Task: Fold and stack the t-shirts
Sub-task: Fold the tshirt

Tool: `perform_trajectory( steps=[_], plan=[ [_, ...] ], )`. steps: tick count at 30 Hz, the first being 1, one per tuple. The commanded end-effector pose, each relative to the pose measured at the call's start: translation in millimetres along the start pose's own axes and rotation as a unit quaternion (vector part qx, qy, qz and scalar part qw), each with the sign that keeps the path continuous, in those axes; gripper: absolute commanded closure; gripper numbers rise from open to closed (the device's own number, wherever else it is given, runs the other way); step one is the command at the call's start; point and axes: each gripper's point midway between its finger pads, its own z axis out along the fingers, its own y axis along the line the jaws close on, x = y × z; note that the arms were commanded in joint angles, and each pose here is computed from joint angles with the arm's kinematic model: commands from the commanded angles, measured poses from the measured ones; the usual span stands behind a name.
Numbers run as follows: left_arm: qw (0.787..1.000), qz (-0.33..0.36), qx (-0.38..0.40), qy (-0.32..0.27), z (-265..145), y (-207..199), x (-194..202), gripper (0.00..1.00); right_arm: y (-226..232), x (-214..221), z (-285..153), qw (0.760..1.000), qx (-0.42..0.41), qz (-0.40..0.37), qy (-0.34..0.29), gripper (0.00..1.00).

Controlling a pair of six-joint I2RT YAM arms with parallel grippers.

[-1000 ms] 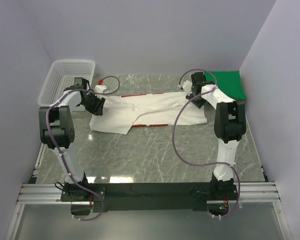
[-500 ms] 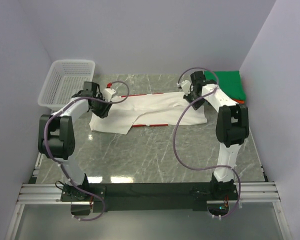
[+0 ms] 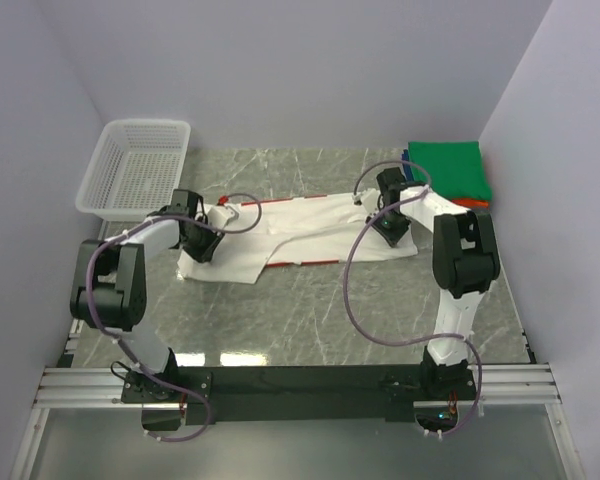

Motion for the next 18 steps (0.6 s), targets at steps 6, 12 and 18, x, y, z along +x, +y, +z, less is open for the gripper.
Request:
perform_trajectory(
  steps=[6, 12, 18],
  plan=[
    [0.990, 0.004, 0.114, 0.084, -45, -94, 88, 0.66, 62, 96, -17, 0.995, -0.057, -0.030, 0.082, 0.73],
    [0.985, 0.090, 0.148, -0.008, -99, -125, 58, 0.50, 74, 90, -52, 0.997, -0.065, -0.018, 0.031, 0.68],
    [0.968, 0.196, 0.155, -0.014, -108, -156, 63, 0.47, 73, 67, -78, 0.997, -0.078, 0.009, -0.010, 0.65]
  ],
)
